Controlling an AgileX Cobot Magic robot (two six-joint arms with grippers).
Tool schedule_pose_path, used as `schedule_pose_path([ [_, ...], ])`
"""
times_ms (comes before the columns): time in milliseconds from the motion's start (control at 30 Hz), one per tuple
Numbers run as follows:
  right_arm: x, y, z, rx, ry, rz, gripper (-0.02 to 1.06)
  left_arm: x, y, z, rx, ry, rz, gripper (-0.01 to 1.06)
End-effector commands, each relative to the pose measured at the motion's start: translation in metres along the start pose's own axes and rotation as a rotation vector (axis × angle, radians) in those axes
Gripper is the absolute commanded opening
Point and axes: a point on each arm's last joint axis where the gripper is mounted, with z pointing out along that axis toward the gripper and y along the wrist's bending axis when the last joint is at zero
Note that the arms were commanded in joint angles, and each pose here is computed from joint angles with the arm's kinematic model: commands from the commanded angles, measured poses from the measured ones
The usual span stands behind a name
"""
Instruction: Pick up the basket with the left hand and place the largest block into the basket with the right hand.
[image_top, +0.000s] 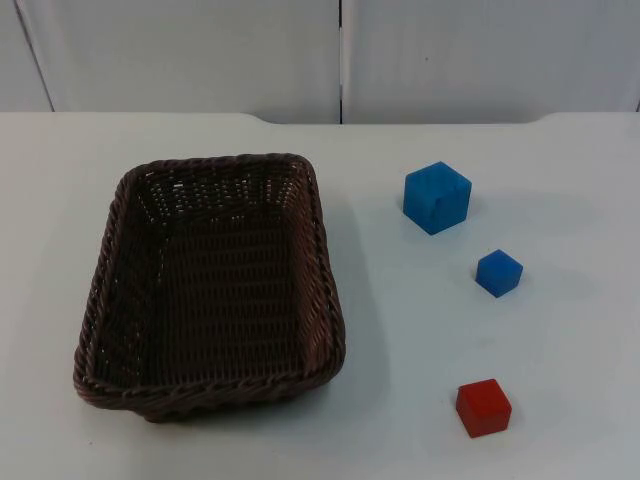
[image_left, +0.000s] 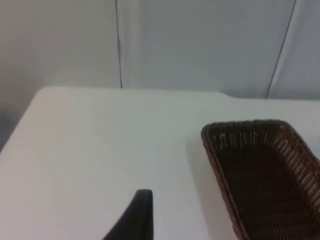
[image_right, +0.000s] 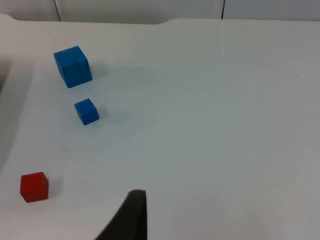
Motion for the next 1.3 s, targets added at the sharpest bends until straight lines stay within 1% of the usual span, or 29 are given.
schedule_pose_path([
  [0,0.002,0.000,0.001,0.003,0.002,0.001,1.05,-0.005,-0.001,0.006,0.014,0.016,-0.015,1.05],
  [133,0.002,0.000,0.001,0.003,0.002,0.001,1.05,-0.011,-0.001,0.022,0.010,0.088,-0.022,1.05],
  [267,0.002,0.000,0.001,0.003,0.002,0.001,1.05,-0.013,-0.001,0.028,0.010,0.114,-0.025,1.05],
  [400,0.002,0.000,0.001,0.003,0.002,0.001,1.05,-0.014,-0.001,0.031,0.009,0.121,-0.026,1.05],
  [600,0.002,0.000,0.001,0.003,0.002,0.001,1.05,-0.015,-0.001,0.031,0.010,0.107,-0.001,1.05],
  [833,0.002,0.000,0.001,0.003,0.002,0.001,1.05,-0.017,-0.001,0.031,0.013,0.091,0.004,1.05],
  [967,0.002,0.000,0.001,0.003,0.002,0.001,1.05,-0.018,-0.002,0.032,0.027,0.082,-0.009,1.05],
  [1200,0.002,0.000,0.001,0.003,0.002,0.001,1.05,-0.023,-0.006,0.048,0.067,0.137,-0.056,1.05],
  [1267,0.002,0.000,0.001,0.003,0.002,0.001,1.05,-0.028,-0.007,0.060,0.079,0.148,-0.081,1.05],
])
